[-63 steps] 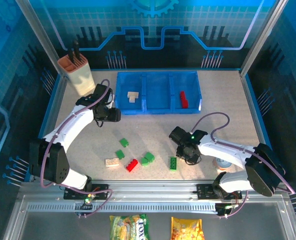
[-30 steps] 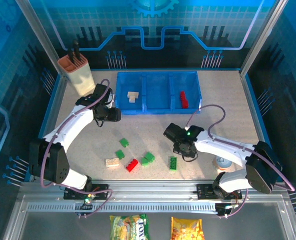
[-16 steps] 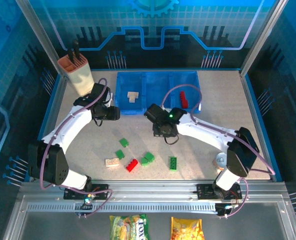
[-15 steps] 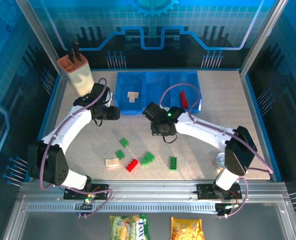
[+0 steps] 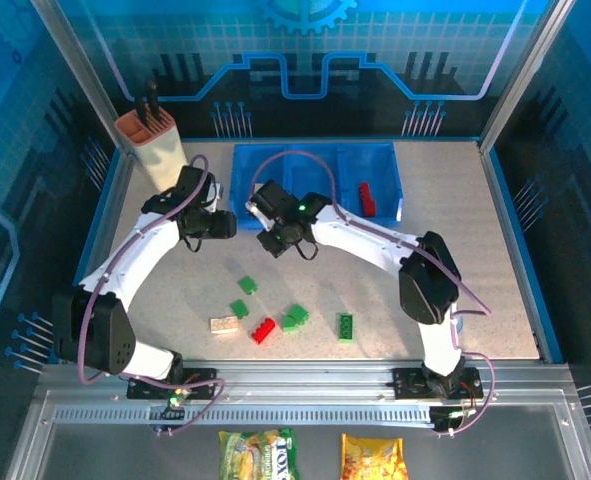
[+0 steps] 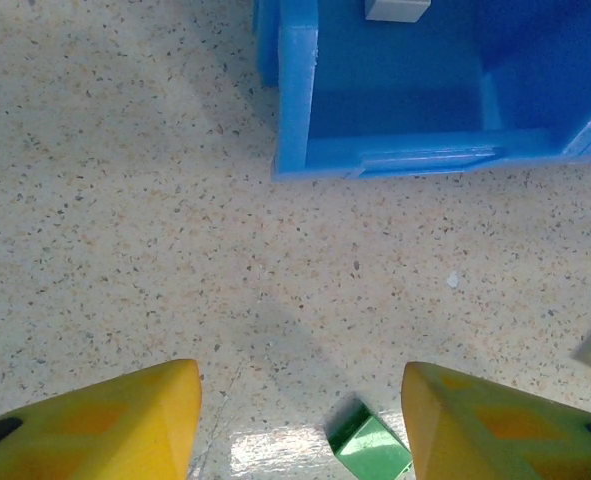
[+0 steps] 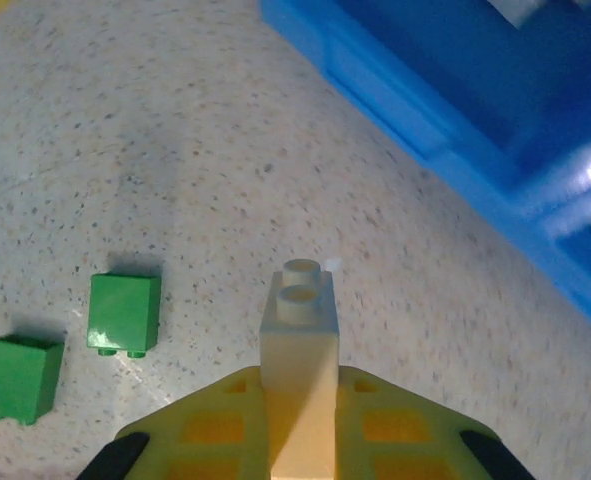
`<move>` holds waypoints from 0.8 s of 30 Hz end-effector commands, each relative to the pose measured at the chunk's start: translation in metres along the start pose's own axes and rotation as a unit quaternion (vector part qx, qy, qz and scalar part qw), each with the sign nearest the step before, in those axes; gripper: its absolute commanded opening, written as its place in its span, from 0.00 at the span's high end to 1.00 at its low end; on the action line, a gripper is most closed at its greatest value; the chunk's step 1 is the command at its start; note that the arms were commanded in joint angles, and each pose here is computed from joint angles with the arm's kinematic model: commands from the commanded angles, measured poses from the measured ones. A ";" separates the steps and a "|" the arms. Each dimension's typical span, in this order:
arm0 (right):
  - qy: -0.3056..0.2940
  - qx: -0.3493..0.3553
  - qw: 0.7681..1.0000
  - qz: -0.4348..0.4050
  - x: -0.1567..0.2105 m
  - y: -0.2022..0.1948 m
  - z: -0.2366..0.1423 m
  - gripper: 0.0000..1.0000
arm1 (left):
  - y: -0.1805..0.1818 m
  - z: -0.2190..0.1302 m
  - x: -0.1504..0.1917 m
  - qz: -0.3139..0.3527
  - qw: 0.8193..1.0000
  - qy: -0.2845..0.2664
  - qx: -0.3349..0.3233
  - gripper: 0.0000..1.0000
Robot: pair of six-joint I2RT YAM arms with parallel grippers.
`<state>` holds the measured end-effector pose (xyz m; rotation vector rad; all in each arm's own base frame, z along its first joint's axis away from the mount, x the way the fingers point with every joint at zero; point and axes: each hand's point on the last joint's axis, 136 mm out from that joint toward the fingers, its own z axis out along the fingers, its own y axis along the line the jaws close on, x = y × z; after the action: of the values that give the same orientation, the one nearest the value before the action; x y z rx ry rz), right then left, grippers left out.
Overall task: Sort the legos into containers by color
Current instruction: Place the lego in the container.
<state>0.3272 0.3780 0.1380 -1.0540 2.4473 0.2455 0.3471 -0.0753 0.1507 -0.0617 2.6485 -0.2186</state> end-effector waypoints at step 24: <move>-0.042 0.046 0.935 -0.350 -0.074 -0.053 0.055 0.89 | 0.021 -0.013 -0.007 -0.025 0.999 -0.028 -0.024 0.44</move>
<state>0.4166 0.4097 0.1251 -1.7311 1.8498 -0.0202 0.3500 -0.0547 0.1582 -0.1272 2.6172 -0.1634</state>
